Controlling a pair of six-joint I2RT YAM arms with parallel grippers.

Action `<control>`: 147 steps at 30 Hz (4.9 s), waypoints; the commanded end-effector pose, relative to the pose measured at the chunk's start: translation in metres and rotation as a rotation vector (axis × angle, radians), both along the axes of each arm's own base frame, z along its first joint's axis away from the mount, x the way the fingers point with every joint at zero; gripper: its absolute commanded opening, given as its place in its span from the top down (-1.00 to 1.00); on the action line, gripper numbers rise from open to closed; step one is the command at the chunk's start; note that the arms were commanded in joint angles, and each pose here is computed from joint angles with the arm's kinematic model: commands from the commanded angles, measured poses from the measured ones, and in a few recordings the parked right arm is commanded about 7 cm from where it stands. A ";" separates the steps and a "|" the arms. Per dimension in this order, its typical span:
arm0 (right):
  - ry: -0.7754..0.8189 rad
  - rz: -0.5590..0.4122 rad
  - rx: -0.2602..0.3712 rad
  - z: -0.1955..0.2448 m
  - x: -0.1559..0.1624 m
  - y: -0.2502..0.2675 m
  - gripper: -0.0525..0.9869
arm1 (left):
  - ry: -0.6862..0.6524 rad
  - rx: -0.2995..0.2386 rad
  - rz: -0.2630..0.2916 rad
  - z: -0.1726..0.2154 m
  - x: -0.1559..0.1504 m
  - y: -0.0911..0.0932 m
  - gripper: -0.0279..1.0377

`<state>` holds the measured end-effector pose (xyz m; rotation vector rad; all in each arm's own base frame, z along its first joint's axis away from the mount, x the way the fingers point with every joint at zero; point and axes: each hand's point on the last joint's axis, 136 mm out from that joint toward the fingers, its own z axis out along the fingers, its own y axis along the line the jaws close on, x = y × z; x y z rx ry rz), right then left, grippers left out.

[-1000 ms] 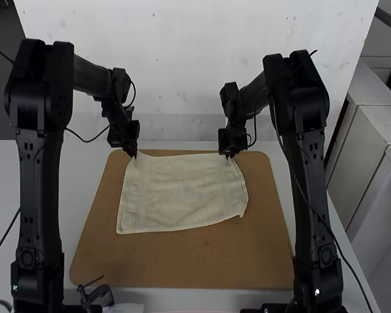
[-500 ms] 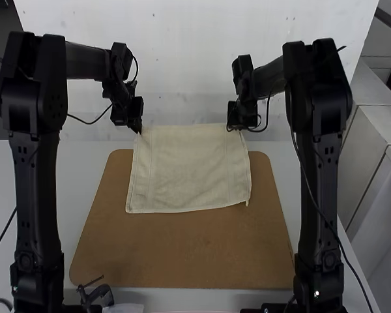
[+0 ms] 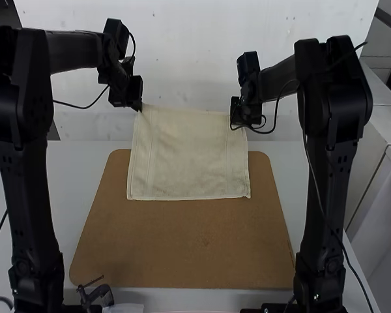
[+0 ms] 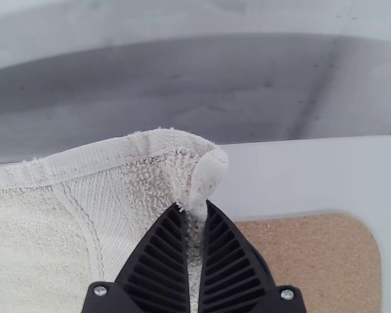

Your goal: Fold the towel.

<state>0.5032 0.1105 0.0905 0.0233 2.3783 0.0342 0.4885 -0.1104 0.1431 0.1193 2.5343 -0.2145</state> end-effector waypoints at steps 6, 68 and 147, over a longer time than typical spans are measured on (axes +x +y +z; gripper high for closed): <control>-0.041 0.009 -0.001 0.028 -0.014 -0.012 0.86 | 0.053 0.032 0.014 -0.019 -0.032 0.010 0.92; 0.163 0.179 -0.096 -0.047 -0.158 -0.028 0.86 | 0.131 0.114 -0.062 -0.085 -0.150 0.028 0.92; 0.445 -0.059 0.049 -0.127 -0.137 -0.031 0.87 | -0.125 0.062 0.107 -0.017 -0.086 0.086 -0.94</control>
